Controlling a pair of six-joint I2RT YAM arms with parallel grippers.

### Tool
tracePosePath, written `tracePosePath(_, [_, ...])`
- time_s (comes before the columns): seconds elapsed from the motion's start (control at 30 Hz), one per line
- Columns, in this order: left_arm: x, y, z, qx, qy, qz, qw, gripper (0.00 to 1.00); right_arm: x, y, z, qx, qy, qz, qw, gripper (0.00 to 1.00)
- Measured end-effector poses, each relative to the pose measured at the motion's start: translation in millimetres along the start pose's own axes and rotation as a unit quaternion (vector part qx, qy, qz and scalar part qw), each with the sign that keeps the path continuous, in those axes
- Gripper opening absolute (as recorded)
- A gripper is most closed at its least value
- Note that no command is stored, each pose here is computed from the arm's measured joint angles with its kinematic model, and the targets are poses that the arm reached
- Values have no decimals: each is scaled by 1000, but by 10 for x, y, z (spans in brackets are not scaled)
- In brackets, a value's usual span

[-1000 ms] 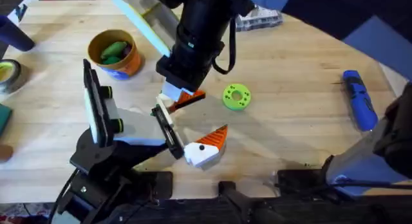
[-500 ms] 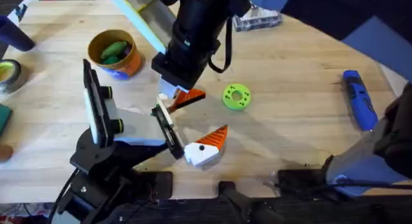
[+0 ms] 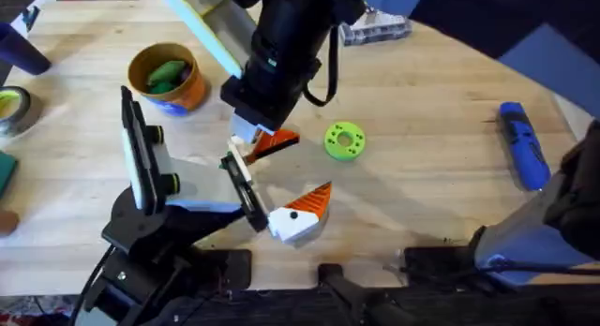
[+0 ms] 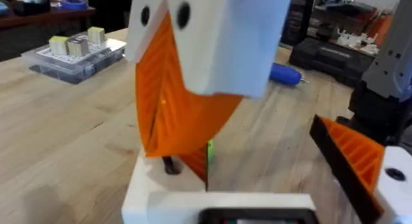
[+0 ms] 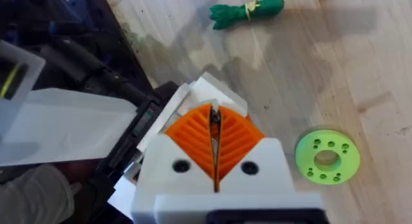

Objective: Pick up the gripper from the table and insert it into the empty holder that is missing its gripper. Then pick up a screw, insert it into the mounting hole, and use the screwdriver to tighten it. Finally, clean up the table by picking up the vegetable and placing it into the bucket.

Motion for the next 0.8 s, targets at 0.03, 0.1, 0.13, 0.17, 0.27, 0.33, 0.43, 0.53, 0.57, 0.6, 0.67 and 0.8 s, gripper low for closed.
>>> tracePosePath(0.03, [-1,0,0,0,0,0,1000,986,0,0,0,0,0,0,1000,6])
tracePosePath(0.1, [0,0,0,0,0,0,1000,986,0,0,-1,0,0,0,1000,6])
tracePosePath(0.13, [0,0,0,0,0,0,1000,986,0,0,0,0,0,0,1000,6])
tracePosePath(0.17, [-1,0,0,0,0,0,1000,986,0,0,0,0,0,0,1000,6])
tracePosePath(0.27, [0,-2,0,-1,0,0,1000,986,-77,-12,1,-3,16,-2,1000,6])
tracePosePath(0.33, [0,-4,0,-1,0,0,1000,986,-98,-16,2,-3,20,-2,1000,6])
tracePosePath(0.43, [1,-4,0,-1,0,0,1000,986,-105,-17,1,-4,22,-1,1000,6])
tracePosePath(0.53, [0,-4,0,-1,0,0,1000,986,-106,-14,1,-3,22,0,1000,6])
tracePosePath(0.57, [0,-4,0,-1,0,0,1000,986,-107,-10,-1,-3,22,1,1000,6])
tracePosePath(0.6, [0,-4,0,-1,0,0,1000,986,-106,-8,0,-3,22,3,1000,6])
tracePosePath(0.67, [0,-4,0,-1,0,0,1000,986,-96,-5,-3,-3,20,4,1000,6])
tracePosePath(0.8, [0,-4,0,-1,0,0,1000,986,-69,-21,-4,-10,14,5,1000,6])
Point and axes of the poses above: each hand's point on the last joint's axis, 136 mm out from that joint toward the fingers, its own z axis back along the fingers, its own y axis along the line the jaws close on, x = y × z, the point moved 1 cm from there along z, back along the fingers, and after that the axes turned 14 degrees about -z, right-handed, at the moved point
